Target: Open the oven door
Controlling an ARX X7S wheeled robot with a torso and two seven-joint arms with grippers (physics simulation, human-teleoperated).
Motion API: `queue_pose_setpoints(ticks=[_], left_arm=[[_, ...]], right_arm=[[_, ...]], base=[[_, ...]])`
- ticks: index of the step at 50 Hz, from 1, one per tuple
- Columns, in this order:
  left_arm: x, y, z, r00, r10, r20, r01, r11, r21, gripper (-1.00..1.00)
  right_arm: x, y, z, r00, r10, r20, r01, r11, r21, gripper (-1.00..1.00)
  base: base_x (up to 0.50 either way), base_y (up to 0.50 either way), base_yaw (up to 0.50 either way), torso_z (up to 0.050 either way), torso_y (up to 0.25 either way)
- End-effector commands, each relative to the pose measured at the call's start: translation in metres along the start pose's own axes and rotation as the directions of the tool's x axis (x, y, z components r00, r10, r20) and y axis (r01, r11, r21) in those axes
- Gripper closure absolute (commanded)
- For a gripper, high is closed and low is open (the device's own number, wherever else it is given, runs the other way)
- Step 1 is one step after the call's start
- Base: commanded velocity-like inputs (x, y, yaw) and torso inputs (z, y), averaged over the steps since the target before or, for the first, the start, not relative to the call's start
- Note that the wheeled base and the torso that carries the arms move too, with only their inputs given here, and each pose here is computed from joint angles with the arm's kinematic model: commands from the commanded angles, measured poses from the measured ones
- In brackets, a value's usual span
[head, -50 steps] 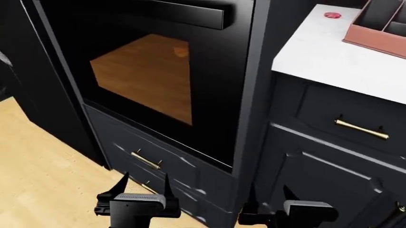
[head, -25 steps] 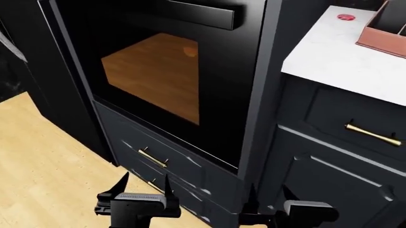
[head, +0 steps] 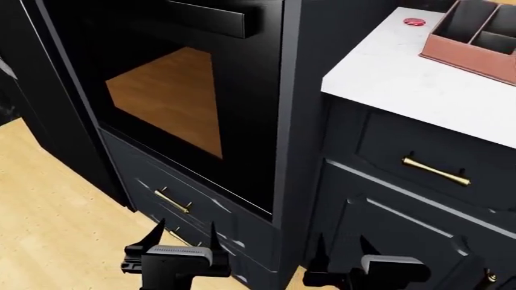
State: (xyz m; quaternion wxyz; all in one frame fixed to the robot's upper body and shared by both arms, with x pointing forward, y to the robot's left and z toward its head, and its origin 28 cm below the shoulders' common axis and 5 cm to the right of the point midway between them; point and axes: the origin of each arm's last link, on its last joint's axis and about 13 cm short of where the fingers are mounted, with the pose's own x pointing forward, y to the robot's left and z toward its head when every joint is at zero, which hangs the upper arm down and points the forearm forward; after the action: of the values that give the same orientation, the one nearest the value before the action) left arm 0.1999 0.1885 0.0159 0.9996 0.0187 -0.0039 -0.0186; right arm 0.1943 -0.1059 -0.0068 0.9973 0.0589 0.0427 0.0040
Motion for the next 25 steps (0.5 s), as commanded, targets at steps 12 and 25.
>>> queue_pose_setpoints(ticks=[12,25], left_arm=[[-0.0001,0.0,-0.001,1.0,-0.002,-0.001,0.002,1.0,0.001,-1.0],[-0.0005,-0.0001,-0.0008,1.0,-0.002,0.0,0.002,1.0,0.002,-1.0]], right_arm=[[-0.0006,0.0005,-0.0009,1.0,-0.002,-0.001,0.002,1.0,0.011,-1.0],[-0.0011,0.0003,-0.0012,1.0,-0.003,-0.003,0.003,1.0,0.012,-1.0]], base=[[0.01,0.01,0.0,0.0,0.0],[0.11,0.07,0.0,0.0,0.0]])
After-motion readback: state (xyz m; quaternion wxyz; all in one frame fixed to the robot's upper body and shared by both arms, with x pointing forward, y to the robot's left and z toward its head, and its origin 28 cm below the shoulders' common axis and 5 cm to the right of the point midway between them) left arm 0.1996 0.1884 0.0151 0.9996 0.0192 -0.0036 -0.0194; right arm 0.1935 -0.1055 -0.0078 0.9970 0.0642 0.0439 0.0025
